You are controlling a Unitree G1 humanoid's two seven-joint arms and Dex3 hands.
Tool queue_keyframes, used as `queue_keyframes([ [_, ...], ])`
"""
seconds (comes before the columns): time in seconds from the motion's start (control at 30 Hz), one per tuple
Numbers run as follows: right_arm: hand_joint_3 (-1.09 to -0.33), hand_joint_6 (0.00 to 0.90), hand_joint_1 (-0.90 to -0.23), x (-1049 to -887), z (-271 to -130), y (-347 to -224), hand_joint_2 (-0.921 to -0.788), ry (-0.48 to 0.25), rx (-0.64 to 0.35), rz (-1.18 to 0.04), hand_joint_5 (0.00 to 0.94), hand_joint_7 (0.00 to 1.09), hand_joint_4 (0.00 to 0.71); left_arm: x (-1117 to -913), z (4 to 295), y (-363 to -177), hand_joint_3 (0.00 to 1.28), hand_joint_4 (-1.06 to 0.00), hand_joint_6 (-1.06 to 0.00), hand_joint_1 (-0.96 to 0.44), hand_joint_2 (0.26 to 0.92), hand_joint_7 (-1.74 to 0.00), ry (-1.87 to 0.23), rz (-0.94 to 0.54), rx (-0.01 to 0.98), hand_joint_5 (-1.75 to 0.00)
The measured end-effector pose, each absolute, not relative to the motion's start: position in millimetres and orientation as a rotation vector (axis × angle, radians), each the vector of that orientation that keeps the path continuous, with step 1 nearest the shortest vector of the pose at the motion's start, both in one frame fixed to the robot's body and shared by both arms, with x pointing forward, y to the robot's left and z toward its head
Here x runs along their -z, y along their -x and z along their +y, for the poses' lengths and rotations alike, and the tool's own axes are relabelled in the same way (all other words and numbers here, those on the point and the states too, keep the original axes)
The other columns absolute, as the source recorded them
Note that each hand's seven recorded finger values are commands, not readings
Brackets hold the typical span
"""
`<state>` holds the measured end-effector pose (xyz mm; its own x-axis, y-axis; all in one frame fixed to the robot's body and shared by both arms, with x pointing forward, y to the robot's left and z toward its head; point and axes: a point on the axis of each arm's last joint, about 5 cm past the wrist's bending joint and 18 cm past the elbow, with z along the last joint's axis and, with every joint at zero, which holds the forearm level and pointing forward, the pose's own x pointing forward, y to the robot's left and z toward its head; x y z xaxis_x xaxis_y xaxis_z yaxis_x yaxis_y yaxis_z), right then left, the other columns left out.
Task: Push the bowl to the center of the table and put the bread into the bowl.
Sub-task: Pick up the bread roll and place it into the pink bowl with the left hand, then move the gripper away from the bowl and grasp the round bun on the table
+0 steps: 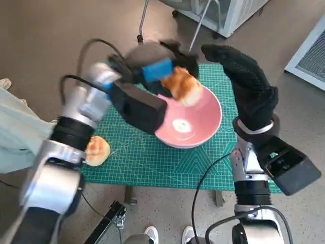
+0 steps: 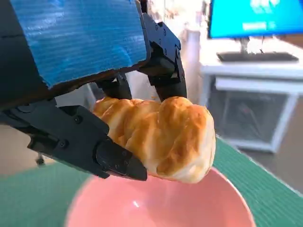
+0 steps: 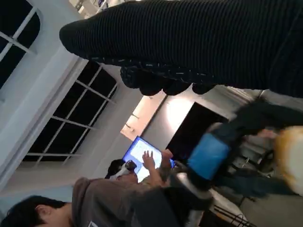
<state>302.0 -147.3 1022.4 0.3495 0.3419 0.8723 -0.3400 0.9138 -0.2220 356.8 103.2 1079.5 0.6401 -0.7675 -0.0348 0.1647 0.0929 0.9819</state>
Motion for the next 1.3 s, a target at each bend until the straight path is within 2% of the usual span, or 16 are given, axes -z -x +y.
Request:
queue_keyframes([
  [0.07,-0.748,-0.001,-0.668,-1022.1,-148.5,-302.1,-0.921,0.007,-0.44,-1.131,0.08,0.91,0.291,-1073,100,-357.3,0.17,-0.53,-0.56,0.0,0.92,-1.24,-1.308,-0.552,0.764,-1.34],
  [0.1,-0.748,-0.001,-0.668,-1022.0,-149.0,-302.1,-0.921,0.01,-0.439,-1.131,0.079,0.91,0.29,-1070,100,-357.6,0.2,-0.47,-0.52,-0.07,0.921,-1.3,-1.307,-0.537,0.77,-1.23],
  [0.13,-0.749,-0.001,-0.668,-1021.9,-149.7,-302.1,-0.921,0.012,-0.438,-1.132,0.078,0.91,0.287,-1067,99,-358.1,0.26,-0.4,-0.46,-0.17,0.921,-1.39,-1.302,-0.514,0.777,-1.01],
  [0.17,-0.749,-0.001,-0.669,-1021.9,-150.3,-302.1,-0.921,0.015,-0.436,-1.133,0.077,0.91,0.285,-1064,99,-358.6,0.27,-0.27,-0.31,-0.13,0.879,-1.16,-1.3,-0.488,0.784,-0.76],
  [0.2,-0.749,-0.001,-0.669,-1021.9,-150.9,-302.1,-0.921,0.018,-0.435,-1.133,0.077,0.91,0.284,-1061,98,-359.1,0.26,-0.24,-0.26,-0.12,0.87,-1.05,-1.3,-0.457,0.796,-0.64],
  [0.23,-0.748,-0.001,-0.669,-1021.9,-151.4,-302.2,-0.921,0.02,-0.434,-1.133,0.076,0.91,0.281,-1058,98,-359.7,0.22,-0.16,-0.17,-0.09,0.853,-0.86,-1.301,-0.42,0.808,-0.43],
  [0.27,-0.748,-0.001,-0.669,-1022.0,-152.0,-302.2,-0.921,0.022,-0.433,-1.134,0.075,0.9,0.28,-1055,98,-360.4,0.19,-0.11,-0.11,-0.07,0.844,-0.74,-1.301,-0.381,0.82,-0.29],
  [0.3,-0.748,-0.001,-0.669,-1022.0,-152.3,-302.1,-0.921,0.023,-0.432,-1.135,0.075,0.9,0.278,-1054,98,-360.8,0.17,-0.08,-0.07,-0.06,0.829,-0.66,-1.302,-0.351,0.828,-0.2],
  [0.37,-0.747,0.0,-0.669,-1022.2,-153.3,-302.1,-0.921,0.028,-0.43,-1.137,0.074,0.9,0.277,-1050,99,-361.6,0.15,-0.07,-0.05,-0.04,0.815,-0.6,-1.305,-0.272,0.855,-0.12],
  [0.57,-0.746,0.001,-0.67,-1022.6,-154.8,-302.1,-0.921,0.034,-0.427,-1.137,0.072,0.9,0.273,-1050,100,-362.0,0.09,-0.11,-0.12,-0.02,0.813,-0.49,-1.295,-0.162,0.892,-0.03],
  [0.87,-0.75,0.001,-0.673,-1023.3,-153.6,-301.5,-0.921,0.03,-0.423,-1.141,0.07,0.9,0.271,-1059,113,-352.1,0.07,-0.11,-0.12,-0.01,0.823,-0.45,-1.289,-0.31,0.871,-0.01],
  [1.03,-0.752,0.001,-0.675,-1022.0,-153.3,-300.4,-0.921,0.028,-0.421,-1.14,0.07,0.9,0.271,-1061,135,-341.7,0.06,-0.12,-0.14,-0.01,0.831,-0.42,-1.266,-0.367,0.864,-0.01],
  [1.3,-0.757,-0.001,-0.673,-1020.1,-150.4,-299.1,-0.921,0.017,-0.424,-1.135,0.07,0.9,0.27,-1068,190,-313.2,0.02,-0.15,-0.24,-0.04,0.851,-0.24,-1.247,-0.404,0.81,0.0],
])
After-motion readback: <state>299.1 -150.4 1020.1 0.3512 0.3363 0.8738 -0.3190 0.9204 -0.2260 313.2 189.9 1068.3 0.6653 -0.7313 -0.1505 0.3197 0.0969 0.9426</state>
